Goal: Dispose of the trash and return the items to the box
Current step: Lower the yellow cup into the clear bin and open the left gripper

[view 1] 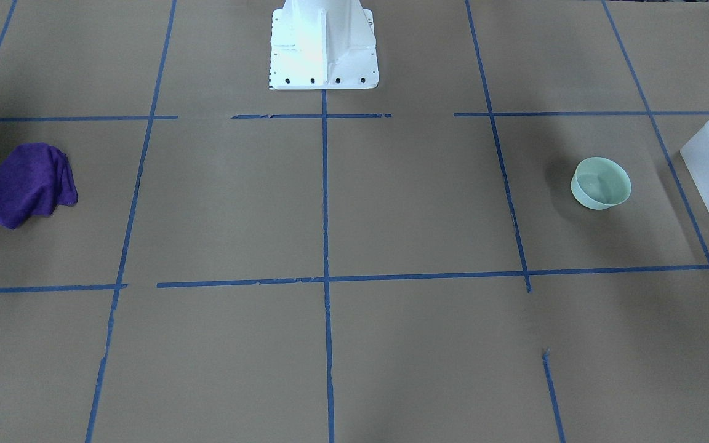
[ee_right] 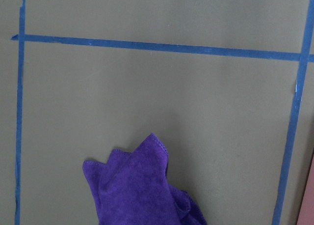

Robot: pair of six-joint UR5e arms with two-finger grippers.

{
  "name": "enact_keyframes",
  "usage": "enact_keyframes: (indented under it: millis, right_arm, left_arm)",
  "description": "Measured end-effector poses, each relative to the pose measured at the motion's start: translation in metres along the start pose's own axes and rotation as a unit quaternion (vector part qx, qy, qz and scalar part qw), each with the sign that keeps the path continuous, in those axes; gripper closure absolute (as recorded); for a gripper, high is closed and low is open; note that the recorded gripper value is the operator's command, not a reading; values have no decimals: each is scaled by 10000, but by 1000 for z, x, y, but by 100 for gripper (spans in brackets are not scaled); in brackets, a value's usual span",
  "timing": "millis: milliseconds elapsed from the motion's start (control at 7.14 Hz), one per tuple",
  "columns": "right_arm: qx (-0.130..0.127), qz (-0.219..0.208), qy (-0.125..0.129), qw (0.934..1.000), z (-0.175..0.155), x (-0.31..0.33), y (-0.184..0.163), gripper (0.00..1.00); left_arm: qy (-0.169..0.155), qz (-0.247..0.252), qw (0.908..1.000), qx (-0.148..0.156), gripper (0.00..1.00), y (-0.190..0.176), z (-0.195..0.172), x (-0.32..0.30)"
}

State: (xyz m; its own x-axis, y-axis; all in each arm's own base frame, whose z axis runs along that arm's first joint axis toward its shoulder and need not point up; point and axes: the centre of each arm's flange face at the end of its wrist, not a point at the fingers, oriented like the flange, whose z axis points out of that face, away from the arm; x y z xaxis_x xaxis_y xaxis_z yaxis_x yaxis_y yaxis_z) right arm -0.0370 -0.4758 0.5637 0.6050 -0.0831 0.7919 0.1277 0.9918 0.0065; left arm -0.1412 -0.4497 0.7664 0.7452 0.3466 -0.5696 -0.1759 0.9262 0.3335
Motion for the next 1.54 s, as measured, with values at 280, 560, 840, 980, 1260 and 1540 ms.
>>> enact_keyframes:
  millis: [280, 560, 840, 980, 1260, 1540]
  right_arm:
    - [-6, -6, -1, 10000, 1, -1, 0, 0]
    - [-13, -12, -1, 10000, 1, -1, 0, 0]
    - [-25, -17, -1, 10000, 2, -2, 0, 0]
    - [-33, -16, 0, 10000, 3, -2, 0, 0]
    - [-47, -15, 0, 10000, 5, -1, 0, 0]
    - [-58, -17, 1, 10000, 6, -2, 0, 0]
  left_arm:
    - [74, -89, 9999, -107, 100, 20, 11, -1]
    - [451, -290, 9985, -140, 100, 31, 25, 0]
    - [857, -516, 9949, -141, 100, 35, 39, 3]
    - [1053, -602, 9924, -186, 100, 36, 50, 6]
    - [1237, -735, 9888, -408, 100, 32, 72, 17]
    - [1308, -768, 9866, -595, 100, 31, 88, 26]
